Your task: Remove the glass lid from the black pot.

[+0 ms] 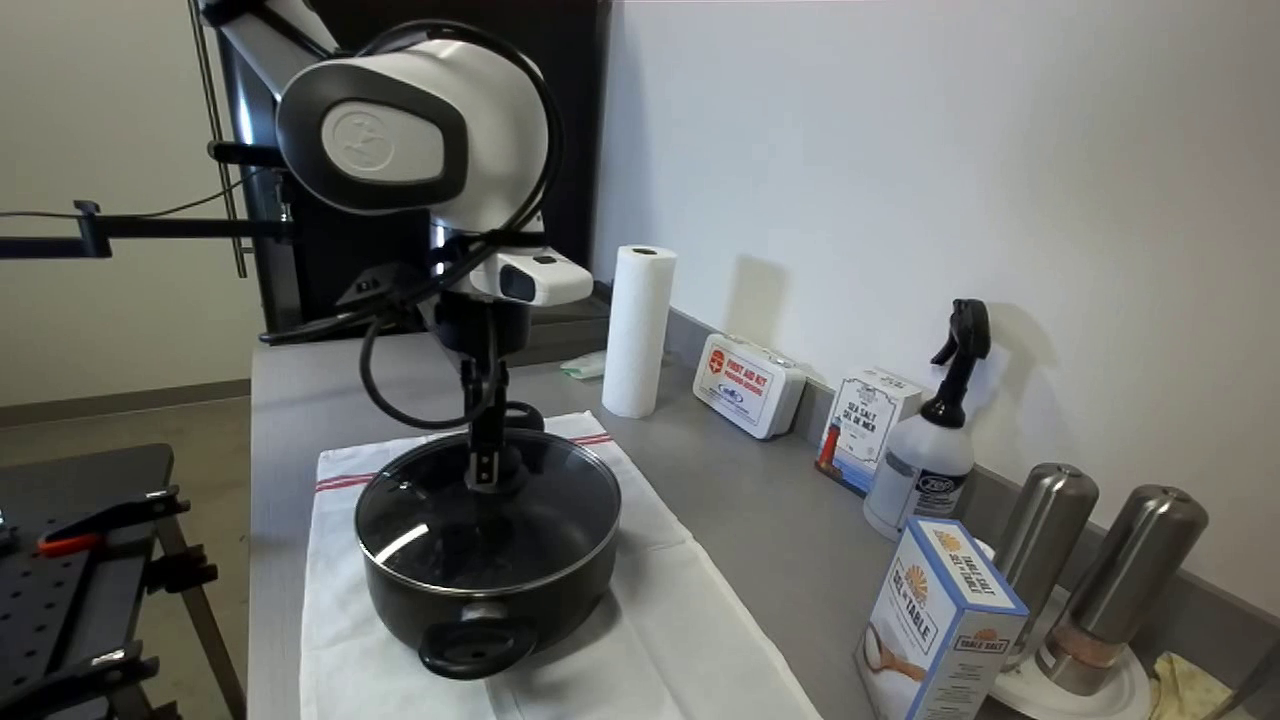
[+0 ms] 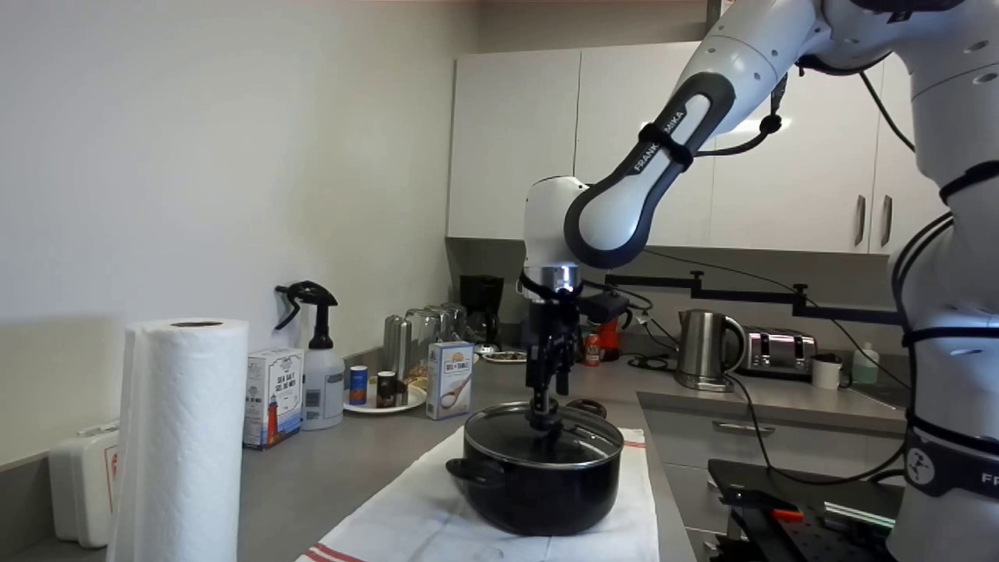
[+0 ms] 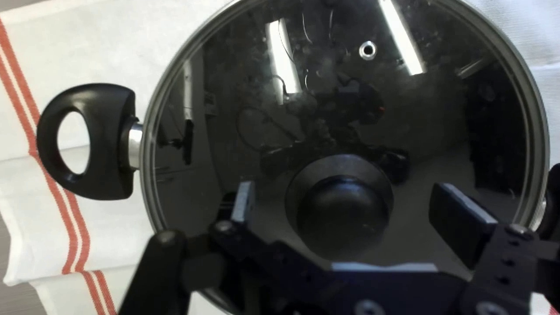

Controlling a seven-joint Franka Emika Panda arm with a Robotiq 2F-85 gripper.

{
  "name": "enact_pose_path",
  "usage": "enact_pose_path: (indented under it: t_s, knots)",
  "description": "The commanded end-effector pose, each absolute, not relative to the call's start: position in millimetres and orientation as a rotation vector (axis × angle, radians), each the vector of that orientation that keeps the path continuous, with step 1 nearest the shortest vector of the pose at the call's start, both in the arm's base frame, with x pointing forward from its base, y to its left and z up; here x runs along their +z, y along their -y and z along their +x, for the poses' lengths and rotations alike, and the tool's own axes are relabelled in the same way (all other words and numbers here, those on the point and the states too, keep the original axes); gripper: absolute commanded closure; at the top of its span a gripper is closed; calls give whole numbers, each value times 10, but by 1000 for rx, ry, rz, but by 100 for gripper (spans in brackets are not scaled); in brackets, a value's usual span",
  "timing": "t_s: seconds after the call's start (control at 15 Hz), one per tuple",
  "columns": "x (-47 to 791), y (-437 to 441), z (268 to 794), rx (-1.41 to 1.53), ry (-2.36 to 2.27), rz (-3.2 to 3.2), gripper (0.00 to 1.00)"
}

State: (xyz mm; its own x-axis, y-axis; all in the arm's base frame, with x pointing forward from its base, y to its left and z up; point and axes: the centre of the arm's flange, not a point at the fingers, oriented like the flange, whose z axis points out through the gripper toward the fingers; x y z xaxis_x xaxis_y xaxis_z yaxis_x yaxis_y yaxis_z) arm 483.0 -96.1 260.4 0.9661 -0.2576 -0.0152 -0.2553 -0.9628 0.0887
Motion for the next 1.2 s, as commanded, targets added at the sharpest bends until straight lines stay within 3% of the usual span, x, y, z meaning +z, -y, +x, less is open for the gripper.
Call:
enact_pose_path:
  t_s: [0.0, 0.27, 0.33, 0.4, 0.8, 1.13]
  knots:
    - [2526, 967, 4974, -21, 411, 3028, 0]
    - [2509, 981, 5008, -20, 413, 3029, 0]
    - [2508, 984, 5015, -18, 414, 3030, 25]
    - [2507, 985, 5018, -17, 413, 3032, 26]
    - [2539, 996, 5041, -2, 423, 3035, 71]
    - [2715, 988, 4964, 34, 442, 3032, 74]
